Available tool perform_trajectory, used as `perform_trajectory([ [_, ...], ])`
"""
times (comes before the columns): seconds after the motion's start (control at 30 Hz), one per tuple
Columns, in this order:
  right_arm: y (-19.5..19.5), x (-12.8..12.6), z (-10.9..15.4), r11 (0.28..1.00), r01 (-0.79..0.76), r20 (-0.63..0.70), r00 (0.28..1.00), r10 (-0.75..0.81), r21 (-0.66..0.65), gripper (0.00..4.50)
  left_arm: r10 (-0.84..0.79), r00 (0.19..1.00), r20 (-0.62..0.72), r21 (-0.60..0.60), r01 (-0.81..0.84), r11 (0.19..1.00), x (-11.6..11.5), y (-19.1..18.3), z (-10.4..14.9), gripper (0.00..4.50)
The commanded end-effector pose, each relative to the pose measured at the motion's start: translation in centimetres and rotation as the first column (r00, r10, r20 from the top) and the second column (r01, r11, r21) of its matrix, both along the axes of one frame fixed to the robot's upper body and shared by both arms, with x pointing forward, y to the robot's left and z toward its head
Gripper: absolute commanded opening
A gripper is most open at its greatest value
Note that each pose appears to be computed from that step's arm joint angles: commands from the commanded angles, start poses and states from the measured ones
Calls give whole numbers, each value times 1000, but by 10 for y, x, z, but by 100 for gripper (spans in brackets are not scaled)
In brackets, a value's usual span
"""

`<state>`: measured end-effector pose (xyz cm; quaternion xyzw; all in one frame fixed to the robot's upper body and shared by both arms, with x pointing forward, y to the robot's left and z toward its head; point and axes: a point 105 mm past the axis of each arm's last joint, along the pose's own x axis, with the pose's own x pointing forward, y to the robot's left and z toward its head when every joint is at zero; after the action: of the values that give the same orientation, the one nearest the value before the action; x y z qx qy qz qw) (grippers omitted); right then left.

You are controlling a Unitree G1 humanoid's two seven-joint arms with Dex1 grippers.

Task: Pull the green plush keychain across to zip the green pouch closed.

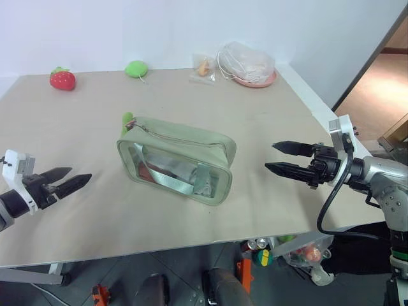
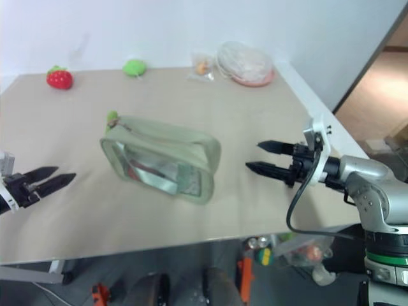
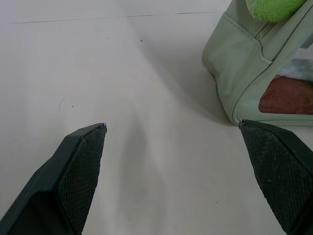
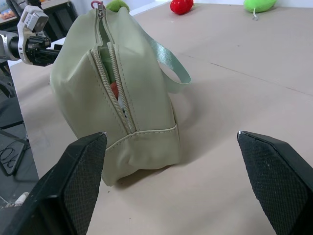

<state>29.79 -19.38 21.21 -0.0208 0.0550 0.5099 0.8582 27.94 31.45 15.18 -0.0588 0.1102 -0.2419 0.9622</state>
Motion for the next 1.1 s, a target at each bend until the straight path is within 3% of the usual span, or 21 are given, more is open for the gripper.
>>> perform_trajectory([
  [0.03,2,-4,8,1000,-15,45,999,16,-16,439,9,998,62,13,-10,1000,0,5,15,450],
  [0.23,5,-3,2,997,-30,42,999,33,-76,439,-104,975,199,-65,119,991,8,-14,55,450],
  [0.4,10,-5,18,993,-74,89,993,82,-95,439,-334,905,265,6,345,939,-6,-44,81,450],
  [0.57,35,-16,47,974,-214,150,963,224,-81,439,-536,798,275,82,536,840,-22,-73,104,450],
  [0.7,59,-22,47,933,-335,152,923,354,-133,439,-659,697,282,141,649,748,-30,-98,121,450],
  [0.83,72,-7,27,909,-366,135,908,396,-202,439,-708,648,278,175,691,701,-33,-109,124,450],
  [1.1,64,31,39,940,-294,195,925,326,-176,439,-695,658,289,163,682,713,-35,-106,124,450],
])
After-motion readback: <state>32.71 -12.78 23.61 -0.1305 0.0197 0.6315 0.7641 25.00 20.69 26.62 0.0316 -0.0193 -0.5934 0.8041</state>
